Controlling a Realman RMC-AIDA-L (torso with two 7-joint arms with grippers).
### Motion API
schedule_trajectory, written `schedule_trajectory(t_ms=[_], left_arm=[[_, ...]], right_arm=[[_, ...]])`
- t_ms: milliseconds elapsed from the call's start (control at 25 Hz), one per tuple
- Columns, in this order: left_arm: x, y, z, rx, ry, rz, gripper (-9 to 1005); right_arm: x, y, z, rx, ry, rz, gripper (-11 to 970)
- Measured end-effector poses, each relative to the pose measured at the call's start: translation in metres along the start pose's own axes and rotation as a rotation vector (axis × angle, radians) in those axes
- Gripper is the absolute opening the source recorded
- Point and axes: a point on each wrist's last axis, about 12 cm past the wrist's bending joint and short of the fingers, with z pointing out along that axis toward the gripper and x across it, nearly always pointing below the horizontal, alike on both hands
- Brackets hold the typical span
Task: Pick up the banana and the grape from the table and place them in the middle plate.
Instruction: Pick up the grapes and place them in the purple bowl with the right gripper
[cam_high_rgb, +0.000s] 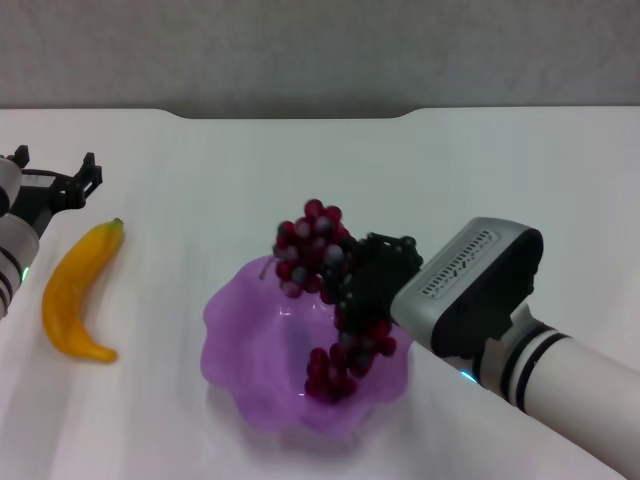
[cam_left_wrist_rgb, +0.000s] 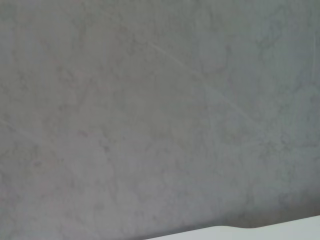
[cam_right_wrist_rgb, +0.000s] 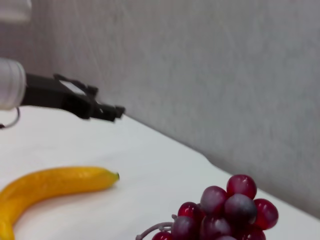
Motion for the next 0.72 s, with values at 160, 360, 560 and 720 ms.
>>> schedule_trajectory(t_ms=[160, 360, 560, 720], left_arm=[[0.0, 0.0, 0.0, 0.001, 0.0, 0.001, 881], [0.0, -0.001, 0.0, 0.002, 0.0, 0.002, 881], [0.0, 0.0, 0.0, 0.001, -0.002, 0.002, 881], [0.0, 0.0, 0.0, 0.002, -0.001, 0.002, 881]], right_arm=[[0.011, -0.006, 0.0, 0.016, 0.036, 0.043, 374], [0.019, -0.009, -0.001, 0.025, 0.06, 0.052, 400], [0.022, -0.013, 0.003, 0.023, 0.085, 0.046, 425], [0.023, -0.016, 0.008, 0.02, 0.104, 0.071, 446]])
